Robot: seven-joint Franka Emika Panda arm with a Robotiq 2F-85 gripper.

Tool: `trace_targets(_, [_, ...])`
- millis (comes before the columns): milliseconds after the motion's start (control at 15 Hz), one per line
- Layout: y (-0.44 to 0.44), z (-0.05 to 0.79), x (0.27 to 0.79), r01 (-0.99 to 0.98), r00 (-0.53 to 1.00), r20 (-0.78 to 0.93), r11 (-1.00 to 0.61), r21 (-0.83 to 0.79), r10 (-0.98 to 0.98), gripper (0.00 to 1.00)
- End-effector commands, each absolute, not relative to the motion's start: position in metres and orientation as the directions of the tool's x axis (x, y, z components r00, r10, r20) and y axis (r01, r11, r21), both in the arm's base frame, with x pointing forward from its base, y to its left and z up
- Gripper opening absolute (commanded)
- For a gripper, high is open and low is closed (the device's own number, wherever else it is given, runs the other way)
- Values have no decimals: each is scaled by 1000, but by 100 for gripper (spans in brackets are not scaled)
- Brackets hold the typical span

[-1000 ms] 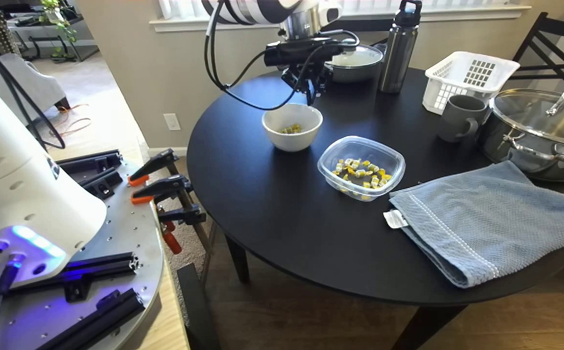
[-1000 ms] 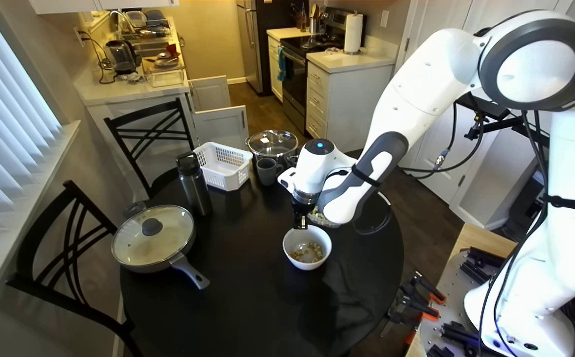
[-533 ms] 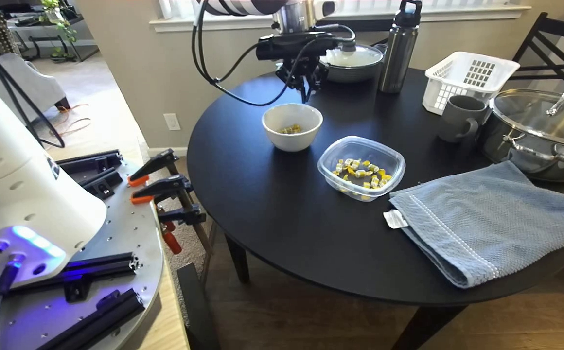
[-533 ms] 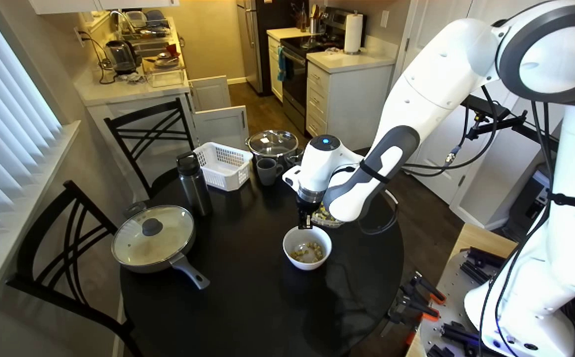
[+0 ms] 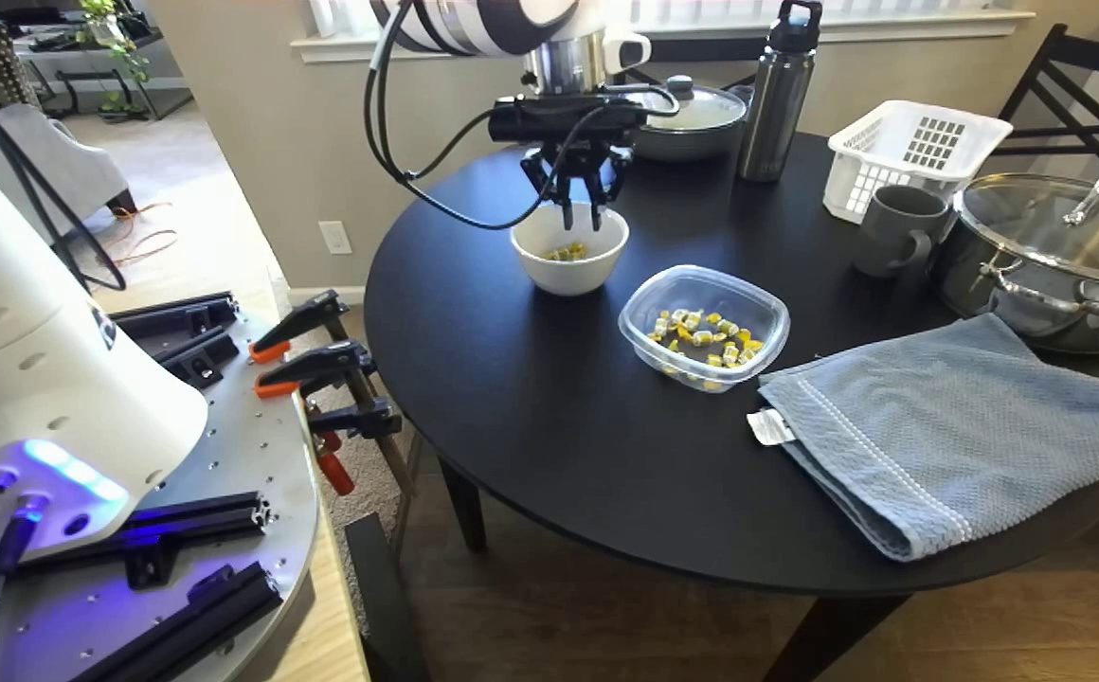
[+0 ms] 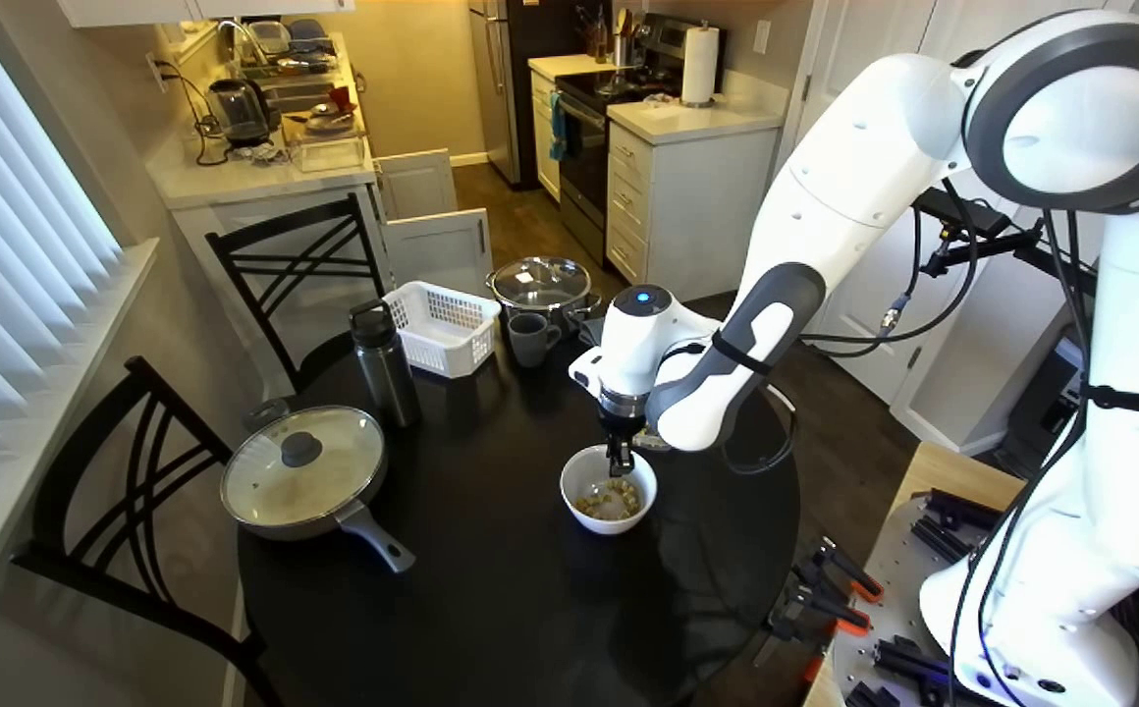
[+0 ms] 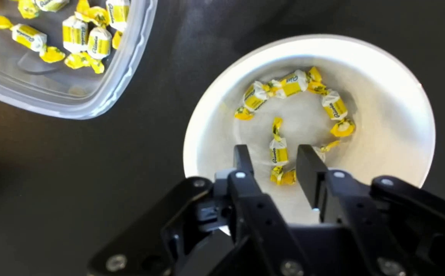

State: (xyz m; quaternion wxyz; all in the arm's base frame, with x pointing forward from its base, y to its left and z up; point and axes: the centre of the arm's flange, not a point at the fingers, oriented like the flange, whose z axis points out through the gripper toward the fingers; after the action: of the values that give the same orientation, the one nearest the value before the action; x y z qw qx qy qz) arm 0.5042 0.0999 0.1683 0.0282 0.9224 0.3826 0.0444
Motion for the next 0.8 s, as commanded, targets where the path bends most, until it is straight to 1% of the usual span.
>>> trace_targets(0, [108, 147, 498, 709, 703, 28, -703, 55, 711, 68])
trace_targets(267, [114, 125, 497, 717, 696, 3, -696, 30, 718, 94])
trace_targets(333, [114, 122, 498, 718, 696, 1, -696, 25, 718, 98])
trace_targets(467, [116, 119, 501, 718, 696, 7, -696, 21, 718, 100])
trace_targets(733, [121, 109, 517, 718, 696, 9, -696, 9, 718, 100])
